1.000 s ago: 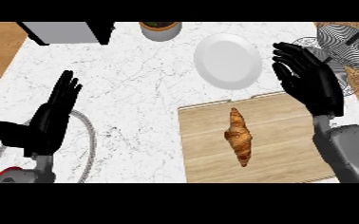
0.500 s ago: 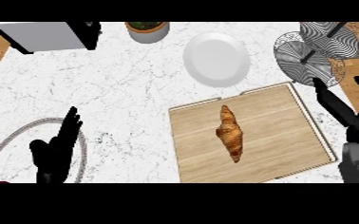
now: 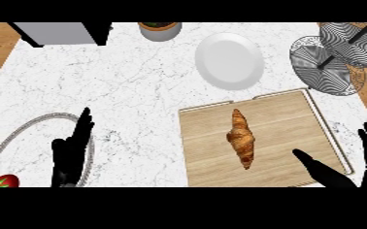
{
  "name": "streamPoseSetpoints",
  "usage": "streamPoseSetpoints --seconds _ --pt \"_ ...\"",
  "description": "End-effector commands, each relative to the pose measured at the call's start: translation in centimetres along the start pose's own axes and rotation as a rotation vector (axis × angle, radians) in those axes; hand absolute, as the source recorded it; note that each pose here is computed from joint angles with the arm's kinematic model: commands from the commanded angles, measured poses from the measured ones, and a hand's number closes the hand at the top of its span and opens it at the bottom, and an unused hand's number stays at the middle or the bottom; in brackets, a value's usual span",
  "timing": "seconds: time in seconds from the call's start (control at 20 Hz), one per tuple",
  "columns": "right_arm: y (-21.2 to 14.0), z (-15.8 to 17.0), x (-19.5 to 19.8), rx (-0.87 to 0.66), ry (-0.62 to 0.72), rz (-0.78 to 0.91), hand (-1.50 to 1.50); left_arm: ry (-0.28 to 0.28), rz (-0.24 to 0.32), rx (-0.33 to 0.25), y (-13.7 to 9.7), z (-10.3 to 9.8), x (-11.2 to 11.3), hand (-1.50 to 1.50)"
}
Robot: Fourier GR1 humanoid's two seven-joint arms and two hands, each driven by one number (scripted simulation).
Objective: Pick the croissant from the tray and place it in the tiered basket
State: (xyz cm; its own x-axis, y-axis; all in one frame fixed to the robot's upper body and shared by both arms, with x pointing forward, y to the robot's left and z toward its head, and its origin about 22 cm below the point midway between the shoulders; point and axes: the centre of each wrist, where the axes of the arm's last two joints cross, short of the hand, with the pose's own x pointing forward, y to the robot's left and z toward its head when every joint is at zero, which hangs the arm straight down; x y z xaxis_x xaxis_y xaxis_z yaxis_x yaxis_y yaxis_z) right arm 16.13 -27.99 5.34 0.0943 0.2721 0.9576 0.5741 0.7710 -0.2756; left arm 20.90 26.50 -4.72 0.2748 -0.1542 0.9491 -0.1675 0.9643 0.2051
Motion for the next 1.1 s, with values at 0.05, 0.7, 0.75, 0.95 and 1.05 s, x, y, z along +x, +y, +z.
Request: streamPoseSetpoints --seconds 0.05,0.7,0.75,0.95,1.05 --pt "-2.4 3.1 0.1 0.174 0.127 0.257 -1.50 -0.007 -0.009 -0.017 -0.6 0.6 -0.3 0.00" --pt "-2.6 1.1 6.6 0.120 0.241 0.653 -1.50 -0.027 -0.016 -0.067 -2.6 -1.1 1.0 0.00" --pt "-2.2 1.3 6.6 0.115 0.264 0.675 -1.50 -0.028 -0.013 -0.076 -2.3 -0.4 0.3 0.00" --pt "-0.3 1.5 7.3 0.097 0.271 0.761 -1.50 -0.012 -0.022 -0.102 -3.0 -0.4 0.6 0.00" --pt "0.5 1.1 6.5 0.110 0.312 0.835 -1.50 -0.015 -0.021 -0.106 -3.3 0.0 -0.1 0.00"
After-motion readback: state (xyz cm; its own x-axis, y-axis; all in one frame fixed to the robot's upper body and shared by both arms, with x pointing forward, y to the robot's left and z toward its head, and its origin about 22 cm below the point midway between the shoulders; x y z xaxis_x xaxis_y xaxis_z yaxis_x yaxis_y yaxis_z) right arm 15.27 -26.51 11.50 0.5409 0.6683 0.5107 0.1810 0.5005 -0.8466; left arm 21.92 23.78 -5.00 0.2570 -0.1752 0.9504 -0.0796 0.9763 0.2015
